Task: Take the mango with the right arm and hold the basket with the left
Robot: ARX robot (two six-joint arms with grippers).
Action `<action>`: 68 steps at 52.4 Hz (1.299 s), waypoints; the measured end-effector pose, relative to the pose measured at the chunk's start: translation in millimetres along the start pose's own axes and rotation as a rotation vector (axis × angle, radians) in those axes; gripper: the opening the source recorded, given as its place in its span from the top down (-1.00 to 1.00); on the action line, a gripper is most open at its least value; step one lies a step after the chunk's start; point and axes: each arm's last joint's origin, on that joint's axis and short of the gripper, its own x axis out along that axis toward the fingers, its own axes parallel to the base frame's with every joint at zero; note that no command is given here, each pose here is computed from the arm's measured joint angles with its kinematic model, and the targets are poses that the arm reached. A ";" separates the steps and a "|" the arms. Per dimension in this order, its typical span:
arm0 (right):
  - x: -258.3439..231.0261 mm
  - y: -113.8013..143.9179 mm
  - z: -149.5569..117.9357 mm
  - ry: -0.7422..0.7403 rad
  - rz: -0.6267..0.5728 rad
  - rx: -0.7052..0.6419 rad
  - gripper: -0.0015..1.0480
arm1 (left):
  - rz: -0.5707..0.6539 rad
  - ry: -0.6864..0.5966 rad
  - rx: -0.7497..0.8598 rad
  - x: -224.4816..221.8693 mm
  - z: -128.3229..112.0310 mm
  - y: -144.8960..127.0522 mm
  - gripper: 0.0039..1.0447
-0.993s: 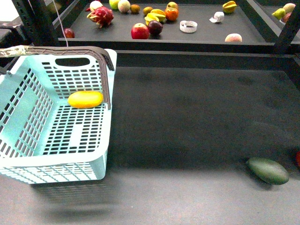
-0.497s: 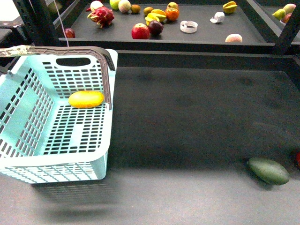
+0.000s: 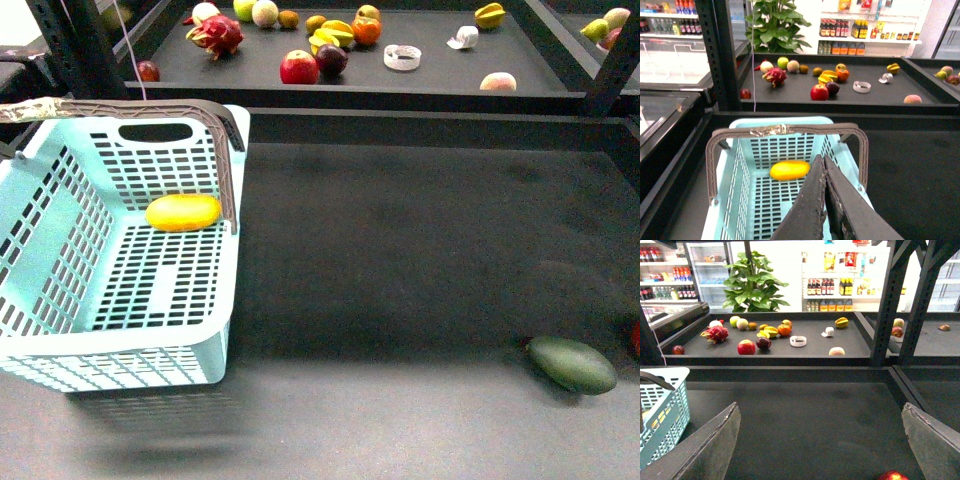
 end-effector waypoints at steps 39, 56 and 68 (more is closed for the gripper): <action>0.0 0.0 0.0 0.000 0.000 0.000 -0.84 | 0.000 -0.016 0.000 -23.8 4.2 0.0 0.96; 0.0 0.0 0.0 0.000 0.000 0.000 -0.84 | 0.000 -0.008 0.000 -38.7 1.0 0.0 0.96; 0.0 0.0 0.0 0.000 0.000 0.000 -0.84 | 0.000 -0.010 0.000 -39.0 1.0 0.0 0.96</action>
